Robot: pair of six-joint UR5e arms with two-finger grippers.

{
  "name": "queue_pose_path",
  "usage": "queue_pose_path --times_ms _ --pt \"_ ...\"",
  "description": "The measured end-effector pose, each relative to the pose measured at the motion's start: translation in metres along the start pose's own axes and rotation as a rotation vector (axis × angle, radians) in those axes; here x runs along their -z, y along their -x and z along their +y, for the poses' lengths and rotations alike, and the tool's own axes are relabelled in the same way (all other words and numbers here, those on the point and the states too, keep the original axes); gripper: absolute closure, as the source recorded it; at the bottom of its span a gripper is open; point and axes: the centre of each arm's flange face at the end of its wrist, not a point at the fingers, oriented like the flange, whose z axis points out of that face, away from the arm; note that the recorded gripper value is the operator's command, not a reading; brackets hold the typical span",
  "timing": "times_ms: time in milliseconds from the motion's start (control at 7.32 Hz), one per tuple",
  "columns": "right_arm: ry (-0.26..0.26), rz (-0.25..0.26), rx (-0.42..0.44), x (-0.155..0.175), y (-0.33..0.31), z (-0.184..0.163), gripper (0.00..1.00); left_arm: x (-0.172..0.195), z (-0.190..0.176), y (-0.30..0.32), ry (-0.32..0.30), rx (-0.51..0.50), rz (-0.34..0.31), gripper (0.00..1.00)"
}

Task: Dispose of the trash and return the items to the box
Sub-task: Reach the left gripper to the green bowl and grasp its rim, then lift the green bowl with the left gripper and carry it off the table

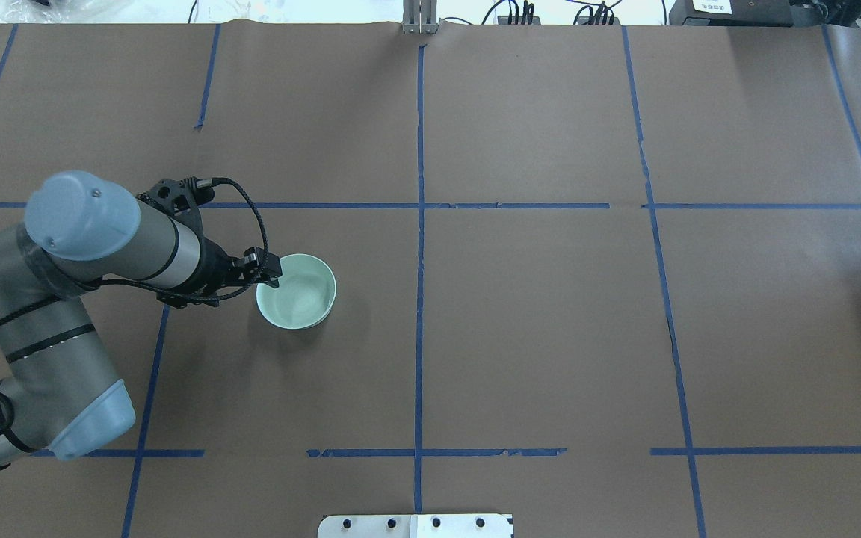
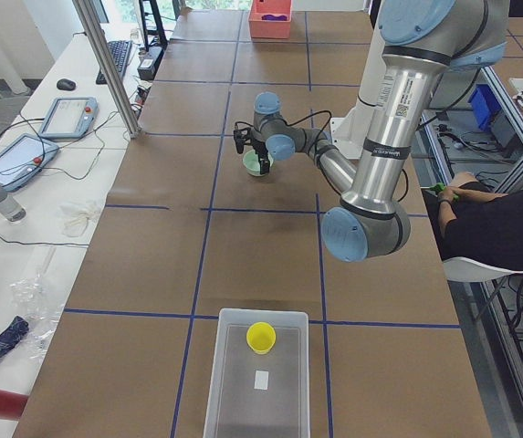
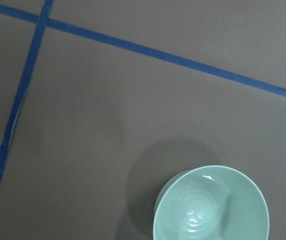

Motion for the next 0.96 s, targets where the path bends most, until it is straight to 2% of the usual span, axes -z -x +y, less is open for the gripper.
queue_pose_path --times_ms 137,410,547,683,820,957 --pt "-0.002 -0.013 0.002 0.001 0.003 -0.001 0.0 -0.016 0.005 0.002 -0.005 0.003 -0.004 0.02" --pt "-0.006 -0.024 0.006 0.003 0.007 -0.002 0.0 -0.032 0.01 0.0 -0.003 0.002 -0.012 0.4" --pt "-0.007 -0.025 0.007 0.003 0.007 -0.002 0.0 -0.037 0.01 -0.003 -0.001 0.002 -0.015 0.55" --pt "-0.007 -0.025 0.008 0.003 0.008 -0.002 0.0 -0.041 0.009 -0.005 -0.001 0.002 -0.018 0.81" --pt "-0.006 -0.025 0.009 0.003 0.008 -0.003 0.0 -0.042 0.009 -0.006 -0.001 0.002 -0.019 1.0" --pt "-0.008 -0.024 0.012 0.004 0.009 -0.004 0.0 -0.04 0.009 -0.008 -0.001 0.0 -0.014 1.0"
